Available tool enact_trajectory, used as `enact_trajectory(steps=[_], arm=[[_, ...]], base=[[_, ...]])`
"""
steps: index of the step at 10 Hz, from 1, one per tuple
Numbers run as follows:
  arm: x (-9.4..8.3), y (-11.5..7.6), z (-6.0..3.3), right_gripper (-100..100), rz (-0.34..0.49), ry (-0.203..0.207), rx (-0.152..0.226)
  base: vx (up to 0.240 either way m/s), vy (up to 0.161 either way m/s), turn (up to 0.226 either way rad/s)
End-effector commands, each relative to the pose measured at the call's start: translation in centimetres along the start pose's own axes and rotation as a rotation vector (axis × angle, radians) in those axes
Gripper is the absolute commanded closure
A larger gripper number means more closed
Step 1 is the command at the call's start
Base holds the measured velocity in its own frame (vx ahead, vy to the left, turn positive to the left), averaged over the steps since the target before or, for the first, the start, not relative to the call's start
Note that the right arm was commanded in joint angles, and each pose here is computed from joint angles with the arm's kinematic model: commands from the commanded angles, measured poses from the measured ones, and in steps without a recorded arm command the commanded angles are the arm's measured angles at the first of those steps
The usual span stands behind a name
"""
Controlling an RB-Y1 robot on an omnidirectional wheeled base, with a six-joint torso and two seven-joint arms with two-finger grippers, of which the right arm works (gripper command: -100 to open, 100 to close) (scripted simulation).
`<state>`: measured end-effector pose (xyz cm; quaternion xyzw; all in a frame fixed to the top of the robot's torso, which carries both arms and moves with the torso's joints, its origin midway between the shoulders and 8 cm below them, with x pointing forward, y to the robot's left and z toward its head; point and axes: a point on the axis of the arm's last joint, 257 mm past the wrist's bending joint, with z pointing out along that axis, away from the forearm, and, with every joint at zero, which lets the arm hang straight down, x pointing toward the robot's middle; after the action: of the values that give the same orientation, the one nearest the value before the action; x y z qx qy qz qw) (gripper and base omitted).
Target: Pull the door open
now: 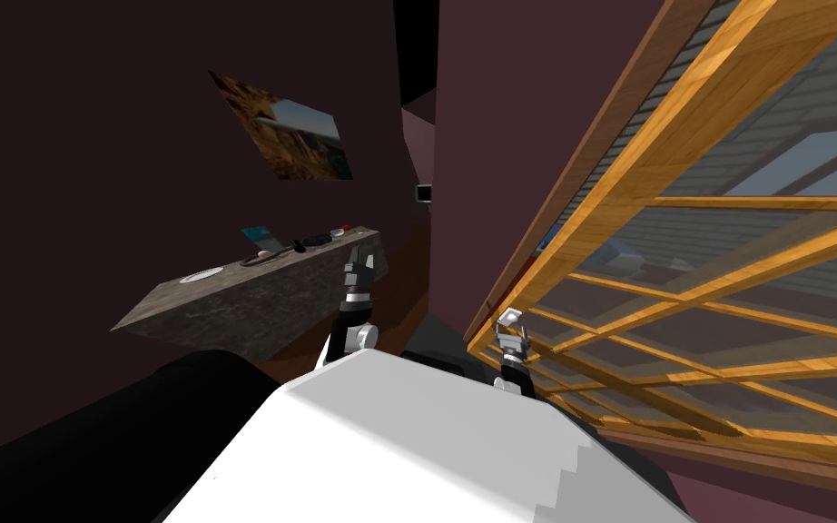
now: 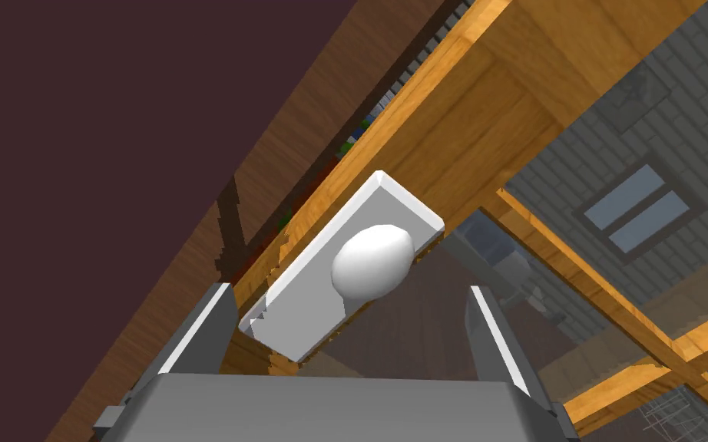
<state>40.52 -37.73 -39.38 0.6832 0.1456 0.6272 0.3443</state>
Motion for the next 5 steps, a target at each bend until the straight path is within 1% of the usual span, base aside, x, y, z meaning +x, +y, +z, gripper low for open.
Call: enact_trajectory(steps=[1, 2, 3, 4, 5], arm=[[-0.10, 0.11, -0.09, -100, 0.072, -0.008, -0.010], [-0.10, 0.11, -0.09, -100, 0.090, -0.008, -0.010], [-0.17, 0.17, -0.16, -100, 0.140, -0.014, -0.017], [-0.17, 0.17, -0.16, -100, 0.147, -0.014, -0.017], [-0.25, 0.23, -0.23, -100, 0.201, -0.019, -0.023]], base=[[-0.061, -0.015, 0.093], [-0.049, -0.014, 0.030], [-0.059, -0.011, 0.068], [-0.044, -0.009, 0.030], [-0.040, -0.013, 0.053]])
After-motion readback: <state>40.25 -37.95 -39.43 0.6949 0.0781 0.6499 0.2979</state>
